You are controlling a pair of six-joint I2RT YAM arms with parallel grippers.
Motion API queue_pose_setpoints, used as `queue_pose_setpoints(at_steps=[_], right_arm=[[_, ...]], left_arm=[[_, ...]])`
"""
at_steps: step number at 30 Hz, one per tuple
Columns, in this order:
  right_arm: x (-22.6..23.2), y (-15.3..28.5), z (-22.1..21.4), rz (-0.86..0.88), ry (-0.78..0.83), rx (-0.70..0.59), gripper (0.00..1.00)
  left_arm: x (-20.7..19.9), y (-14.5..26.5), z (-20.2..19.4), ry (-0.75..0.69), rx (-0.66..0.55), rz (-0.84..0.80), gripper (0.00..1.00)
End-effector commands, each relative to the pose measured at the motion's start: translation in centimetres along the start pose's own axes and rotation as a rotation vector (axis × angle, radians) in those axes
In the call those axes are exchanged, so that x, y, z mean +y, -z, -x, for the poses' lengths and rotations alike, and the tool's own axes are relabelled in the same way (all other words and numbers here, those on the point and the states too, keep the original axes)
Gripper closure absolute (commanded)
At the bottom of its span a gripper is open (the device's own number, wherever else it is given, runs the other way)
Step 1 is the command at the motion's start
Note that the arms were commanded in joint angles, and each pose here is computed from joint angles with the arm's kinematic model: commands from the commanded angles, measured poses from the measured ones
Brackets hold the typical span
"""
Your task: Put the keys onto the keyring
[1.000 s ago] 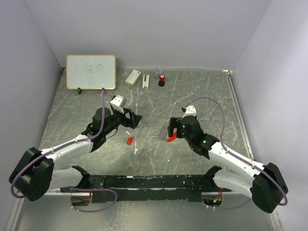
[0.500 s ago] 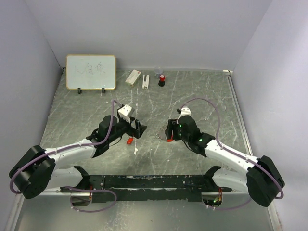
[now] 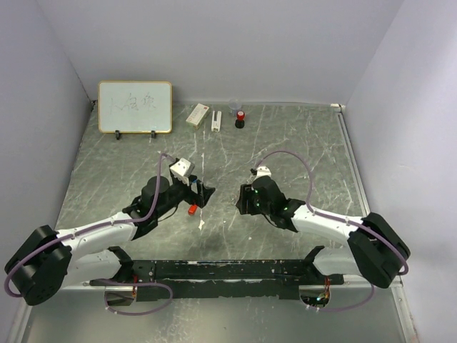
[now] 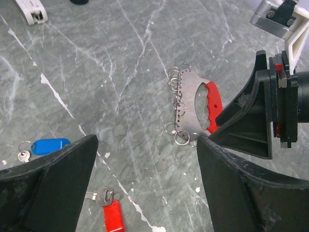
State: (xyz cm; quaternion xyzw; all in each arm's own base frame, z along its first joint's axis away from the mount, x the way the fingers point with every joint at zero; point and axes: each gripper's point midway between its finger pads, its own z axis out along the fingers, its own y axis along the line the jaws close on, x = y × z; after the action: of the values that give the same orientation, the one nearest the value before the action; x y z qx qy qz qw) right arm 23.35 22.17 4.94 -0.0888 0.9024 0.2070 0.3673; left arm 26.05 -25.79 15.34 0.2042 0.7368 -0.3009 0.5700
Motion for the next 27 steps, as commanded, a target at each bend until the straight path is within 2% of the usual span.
queue_pose_setpoints(at_steps=[1,5,16,27], right_arm=[[0.4,-0.9,-0.1,0.011,-0.019,-0.012,0.49],[0.2,-1.6,-0.5,0.003,-0.016,-0.004,0.55],[0.3,-3.0,-0.8,-0.004,-0.011,0.014,0.63],[0.7,-2.6,0.9,0.0,-0.031,-0.042,0.64]], left_arm=[[0.0,-0.4,0.2,0.021,0.005,0.018,0.1],[-0.3,-0.6,0.1,0.029,0.005,0.0,0.15],[0.1,-0.4,0.0,0.019,0.006,0.02,0.16],[0.2,-0.5,-0.2,0.014,0.008,0.023,0.17]])
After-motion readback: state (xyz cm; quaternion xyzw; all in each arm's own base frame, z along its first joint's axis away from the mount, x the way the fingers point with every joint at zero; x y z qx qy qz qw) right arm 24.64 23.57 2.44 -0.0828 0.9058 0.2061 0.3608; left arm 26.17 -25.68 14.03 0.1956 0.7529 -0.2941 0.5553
